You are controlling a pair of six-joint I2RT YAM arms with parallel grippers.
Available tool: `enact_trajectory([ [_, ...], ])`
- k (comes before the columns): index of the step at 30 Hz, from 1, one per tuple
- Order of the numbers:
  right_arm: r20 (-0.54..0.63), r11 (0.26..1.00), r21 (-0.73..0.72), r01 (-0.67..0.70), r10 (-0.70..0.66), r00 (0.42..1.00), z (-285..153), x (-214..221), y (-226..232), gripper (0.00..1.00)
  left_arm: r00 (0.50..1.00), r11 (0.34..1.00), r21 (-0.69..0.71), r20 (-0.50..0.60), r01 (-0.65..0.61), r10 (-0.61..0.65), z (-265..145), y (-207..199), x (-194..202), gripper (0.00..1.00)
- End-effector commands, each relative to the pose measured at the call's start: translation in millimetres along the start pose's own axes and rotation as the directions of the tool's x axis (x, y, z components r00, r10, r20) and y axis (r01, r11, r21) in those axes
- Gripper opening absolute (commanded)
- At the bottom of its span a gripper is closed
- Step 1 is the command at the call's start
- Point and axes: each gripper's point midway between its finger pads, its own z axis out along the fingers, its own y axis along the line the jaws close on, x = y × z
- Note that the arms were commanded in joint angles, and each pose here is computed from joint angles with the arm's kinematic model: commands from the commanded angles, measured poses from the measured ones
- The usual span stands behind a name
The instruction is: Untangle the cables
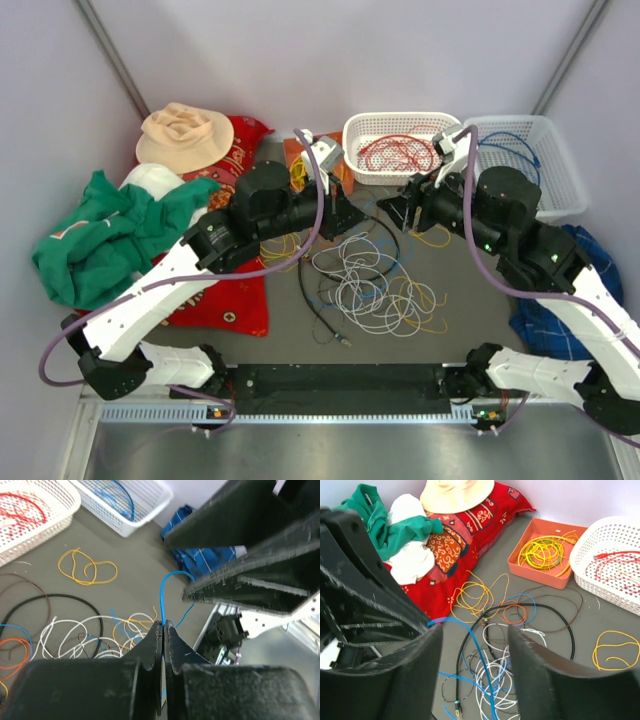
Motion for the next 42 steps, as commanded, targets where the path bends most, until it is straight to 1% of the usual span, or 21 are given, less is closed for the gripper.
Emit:
enact_trajectory([
  [1,0.022,1.0,-0.012,0.027,-0.027,0.999,1,-4,2,0.49,0.998,0.995,0.078,0.048,-0.055,0.052,-15,-18,-9,0.0],
  [2,0.016,1.0,-0.015,0.026,-0.026,1.0,3,-3,3,0.42,0.997,0.996,0.076,0.049,-0.055,0.052,-16,-17,-9,0.0],
  [4,0.003,1.0,-0.02,0.024,-0.023,1.0,5,1,4,0.36,0.997,0.995,0.078,0.054,-0.058,0.054,-19,-18,-9,0.0],
  [7,-0.024,0.999,-0.028,0.024,-0.025,0.999,5,5,5,0.33,0.996,0.995,0.074,0.062,-0.063,0.058,-21,-18,-10,0.0],
  [10,-0.035,0.999,-0.027,0.02,-0.021,0.999,3,6,6,0.45,0.996,0.995,0.072,0.066,-0.067,0.062,-23,-18,-11,0.0],
  [11,-0.036,0.999,-0.03,0.017,-0.018,0.999,2,6,6,0.53,0.996,0.995,0.073,0.065,-0.066,0.062,-22,-18,-10,0.0],
  [13,-0.038,0.999,-0.034,0.014,-0.015,0.999,2,7,7,0.58,0.996,0.995,0.071,0.062,-0.068,0.064,-22,-17,-9,0.0],
  [19,-0.038,0.999,-0.033,0.005,-0.006,0.999,-1,8,7,0.58,0.996,0.995,0.066,0.055,-0.069,0.065,-20,-15,-6,0.0],
  [21,-0.037,0.999,-0.048,0.005,-0.007,0.999,-2,9,9,0.56,0.996,0.995,0.067,0.054,-0.071,0.067,-20,-15,-6,0.0],
  [25,-0.091,0.997,-0.079,0.015,-0.023,0.996,4,19,14,0.44,0.996,0.995,0.073,0.055,-0.069,0.065,-19,-15,-5,0.0],
  [26,-0.105,0.996,-0.085,0.014,-0.023,0.994,6,22,15,0.38,0.996,0.995,0.076,0.057,-0.07,0.065,-19,-16,-6,0.0],
  [27,-0.147,0.996,-0.089,0.018,-0.031,0.989,11,31,15,0.34,0.996,0.995,0.075,0.058,-0.069,0.065,-18,-16,-6,0.0],
  [28,-0.158,0.996,-0.09,0.017,-0.031,0.987,12,31,16,0.24,0.996,0.995,0.073,0.061,-0.07,0.066,-19,-15,-7,0.0],
  [31,-0.169,0.999,-0.033,0.012,-0.018,0.985,16,34,7,0.0,0.996,0.995,0.072,0.068,-0.07,0.065,-20,-16,-8,0.0],
  [34,-0.097,0.998,0.058,0.005,0.001,0.995,12,17,-7,0.0,0.995,0.996,0.059,0.08,-0.063,0.059,-22,-13,-8,0.0],
  [36,-0.061,0.989,0.145,0.002,0.007,0.998,10,6,-22,0.0,0.996,0.999,0.029,0.078,-0.045,0.042,-21,-6,-2,0.31],
  [37,-0.042,0.984,0.178,-0.002,0.009,0.999,7,-4,-27,0.0,0.996,0.999,-0.011,0.077,-0.033,0.033,-18,3,3,0.51],
  [38,-0.041,0.977,0.212,-0.003,0.012,0.999,9,-7,-34,0.0,0.996,0.999,-0.037,0.084,-0.021,0.024,-20,8,4,0.82],
  [39,-0.033,0.968,0.249,-0.014,0.023,0.999,11,-11,-42,0.0,0.996,0.998,-0.062,0.088,0.008,-0.003,-19,13,6,0.99],
  [40,0.002,0.955,0.294,-0.038,0.039,0.999,7,-25,-56,0.0,0.997,0.995,-0.101,0.08,0.028,-0.02,-18,22,14,0.99],
  [42,0.004,0.935,0.346,-0.08,0.083,0.997,13,-28,-76,0.0,0.99,0.975,-0.204,0.126,0.086,-0.061,-22,41,13,0.99],
])
